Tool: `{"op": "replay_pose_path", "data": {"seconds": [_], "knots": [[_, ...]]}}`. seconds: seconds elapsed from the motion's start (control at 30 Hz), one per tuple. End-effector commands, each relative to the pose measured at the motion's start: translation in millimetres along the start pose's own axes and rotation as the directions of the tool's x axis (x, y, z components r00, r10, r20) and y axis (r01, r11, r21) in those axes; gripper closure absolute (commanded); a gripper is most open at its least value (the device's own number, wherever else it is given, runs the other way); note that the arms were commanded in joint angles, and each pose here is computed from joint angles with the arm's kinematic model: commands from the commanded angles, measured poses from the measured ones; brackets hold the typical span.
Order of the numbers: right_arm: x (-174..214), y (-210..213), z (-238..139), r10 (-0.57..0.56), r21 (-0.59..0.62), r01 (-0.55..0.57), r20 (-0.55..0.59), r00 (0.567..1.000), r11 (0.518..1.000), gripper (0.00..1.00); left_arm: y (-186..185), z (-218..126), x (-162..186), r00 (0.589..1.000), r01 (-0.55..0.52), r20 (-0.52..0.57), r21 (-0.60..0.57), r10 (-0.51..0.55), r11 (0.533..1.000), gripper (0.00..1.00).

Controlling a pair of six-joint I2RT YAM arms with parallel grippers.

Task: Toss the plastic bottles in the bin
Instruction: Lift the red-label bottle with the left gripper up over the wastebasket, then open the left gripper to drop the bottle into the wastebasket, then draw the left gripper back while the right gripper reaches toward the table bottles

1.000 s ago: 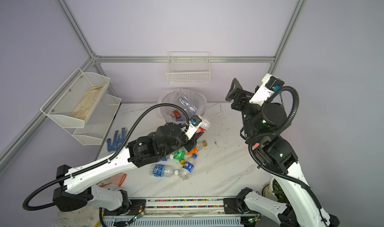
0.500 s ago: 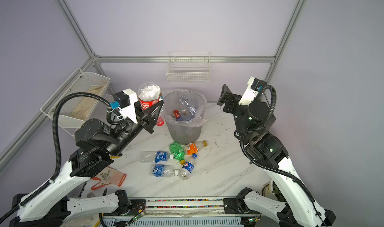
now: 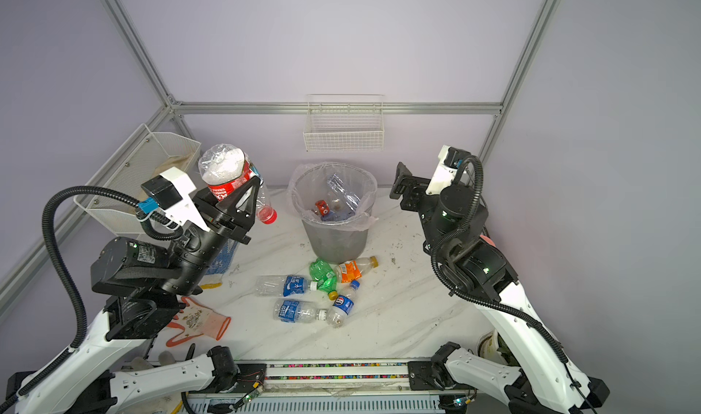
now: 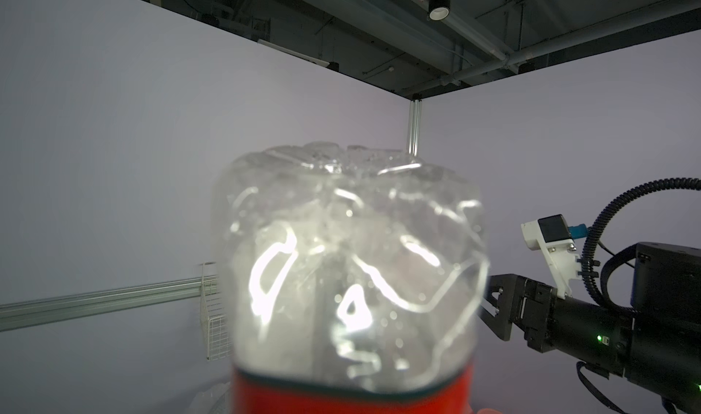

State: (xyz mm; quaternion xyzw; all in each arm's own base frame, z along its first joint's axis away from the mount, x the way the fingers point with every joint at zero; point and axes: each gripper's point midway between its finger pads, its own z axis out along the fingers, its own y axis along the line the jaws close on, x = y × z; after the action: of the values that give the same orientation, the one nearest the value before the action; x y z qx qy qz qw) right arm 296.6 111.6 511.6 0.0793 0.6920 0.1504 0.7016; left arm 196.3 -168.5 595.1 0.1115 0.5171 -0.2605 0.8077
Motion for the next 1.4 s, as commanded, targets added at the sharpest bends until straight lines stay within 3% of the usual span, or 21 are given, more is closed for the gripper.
{"op": "replay_pose_path", "data": {"seconds": [0.0, 0.07, 0.4, 0.5, 0.63, 0.67, 0.7, 0.73, 0.77, 0.83, 0.97, 1.07, 1.37], "knots": [[4, 2, 1, 0.004, -0.012, -0.004, -0.015, 1.000, 1.000, 0.03, 7, -2, -7, 0.998, -0.034, 0.045, -0.037, 0.036, 0.999, 0.78], [8, 4, 3, 0.000, -0.018, 0.000, -0.026, 1.000, 1.000, 0.02, 7, 1, -10, 0.998, -0.043, 0.052, -0.043, 0.045, 0.998, 0.72], [12, 7, 4, -0.001, -0.028, 0.000, -0.049, 0.999, 1.000, 0.02, 1, 52, 3, 0.997, -0.080, -0.001, -0.044, 0.080, 0.996, 0.71], [13, 8, 5, 0.003, -0.035, -0.005, -0.054, 0.999, 0.999, 0.02, 8, 83, 34, 0.997, -0.049, -0.061, -0.042, 0.046, 0.998, 0.67], [11, 10, 5, 0.000, -0.041, -0.003, -0.059, 0.998, 0.999, 0.02, 16, 127, 112, 0.963, 0.010, -0.270, 0.003, -0.008, 1.000, 0.59], [10, 10, 4, -0.003, -0.040, 0.000, -0.058, 0.998, 0.999, 0.03, 21, 133, 134, 0.943, 0.016, -0.333, -0.005, -0.016, 1.000, 0.54], [8, 9, 3, -0.002, -0.039, 0.000, -0.055, 0.998, 0.999, 0.03, 25, 141, 167, 0.913, 0.013, -0.408, -0.009, -0.015, 1.000, 0.42], [6, 9, 2, -0.006, -0.039, 0.004, -0.052, 0.999, 0.999, 0.02, 29, 144, 186, 0.886, 0.004, -0.463, -0.023, -0.014, 1.000, 0.01], [4, 8, 0, -0.007, -0.037, 0.006, -0.048, 0.999, 0.999, 0.03, 39, 145, 197, 0.865, -0.018, -0.502, -0.072, -0.021, 0.997, 0.00], [1, 7, -2, -0.009, -0.035, 0.007, -0.043, 0.999, 0.999, 0.02, 47, 146, 188, 0.861, -0.035, -0.508, -0.122, -0.032, 0.992, 0.00], [-1, 7, -4, -0.008, -0.039, 0.006, -0.042, 0.999, 0.999, 0.02, 39, 137, 120, 0.930, 0.000, -0.366, -0.083, -0.030, 0.997, 0.00], [2, 7, -2, -0.009, -0.039, 0.007, -0.049, 0.999, 0.999, 0.03, 34, 118, 78, 0.960, 0.018, -0.280, -0.052, -0.032, 0.998, 0.00], [27, 21, 8, -0.043, -0.099, 0.031, -0.123, 0.991, 0.995, 0.02, 39, 76, 61, 0.972, 0.028, -0.231, -0.061, -0.041, 0.998, 0.00]]}}
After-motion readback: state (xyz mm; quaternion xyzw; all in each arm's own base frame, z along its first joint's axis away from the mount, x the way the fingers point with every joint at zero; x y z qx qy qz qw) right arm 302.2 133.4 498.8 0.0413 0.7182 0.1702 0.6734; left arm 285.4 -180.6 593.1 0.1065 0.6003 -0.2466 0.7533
